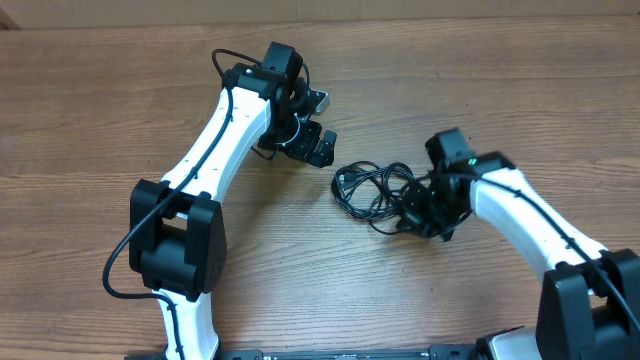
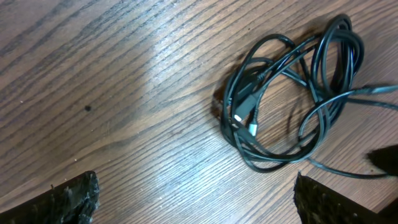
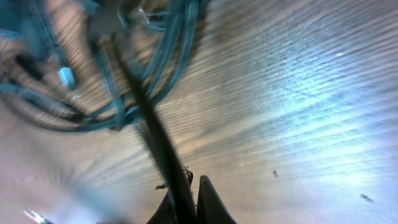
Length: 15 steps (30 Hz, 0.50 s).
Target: Untangle cables
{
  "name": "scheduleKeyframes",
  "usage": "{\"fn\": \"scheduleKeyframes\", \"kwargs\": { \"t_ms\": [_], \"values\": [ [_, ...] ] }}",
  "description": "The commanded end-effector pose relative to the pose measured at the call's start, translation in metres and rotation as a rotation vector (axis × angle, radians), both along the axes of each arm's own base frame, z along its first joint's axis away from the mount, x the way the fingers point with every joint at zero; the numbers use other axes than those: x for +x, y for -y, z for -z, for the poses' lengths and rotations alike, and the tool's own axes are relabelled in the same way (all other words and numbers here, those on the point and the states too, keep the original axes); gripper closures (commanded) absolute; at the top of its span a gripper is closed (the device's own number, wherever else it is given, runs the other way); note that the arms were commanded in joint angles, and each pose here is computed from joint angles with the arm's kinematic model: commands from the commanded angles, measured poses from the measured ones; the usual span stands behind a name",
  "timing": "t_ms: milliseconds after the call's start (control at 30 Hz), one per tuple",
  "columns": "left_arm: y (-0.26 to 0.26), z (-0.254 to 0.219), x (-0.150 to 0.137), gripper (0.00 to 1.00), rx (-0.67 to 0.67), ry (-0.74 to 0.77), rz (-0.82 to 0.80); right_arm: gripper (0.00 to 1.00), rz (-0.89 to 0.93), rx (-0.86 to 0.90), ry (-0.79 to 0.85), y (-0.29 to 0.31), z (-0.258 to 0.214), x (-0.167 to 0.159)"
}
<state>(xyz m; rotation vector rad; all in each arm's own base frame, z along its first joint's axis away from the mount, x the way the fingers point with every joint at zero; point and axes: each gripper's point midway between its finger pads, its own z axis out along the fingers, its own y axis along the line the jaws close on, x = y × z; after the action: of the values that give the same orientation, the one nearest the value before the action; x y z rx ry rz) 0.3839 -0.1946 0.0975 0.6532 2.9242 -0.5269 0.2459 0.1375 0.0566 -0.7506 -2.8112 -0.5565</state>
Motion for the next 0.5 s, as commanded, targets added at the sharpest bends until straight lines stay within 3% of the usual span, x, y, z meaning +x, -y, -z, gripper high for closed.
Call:
{"fn": "scheduleKeyframes", "kwargs": {
  "t_ms": [0,267,467],
  "values": [
    [0.000,-0.012,-0.002,0.00,-0.008,0.023,-0.010,0.96,-0.197,0.037,0.159,-0.004,-0.041,0.020],
    [0.000,-0.012,-0.002,0.00,-0.008,0.023,-0.010,0.96,-0.301,0.124,0.331,-0.023,-0.111,0.051],
    [0.000,-0.012,-0.002,0.01,-0.008,0.023,-0.010,0.96,-0.363,0.243,0.553,-0.046,-0.184,0.080]
  ]
}}
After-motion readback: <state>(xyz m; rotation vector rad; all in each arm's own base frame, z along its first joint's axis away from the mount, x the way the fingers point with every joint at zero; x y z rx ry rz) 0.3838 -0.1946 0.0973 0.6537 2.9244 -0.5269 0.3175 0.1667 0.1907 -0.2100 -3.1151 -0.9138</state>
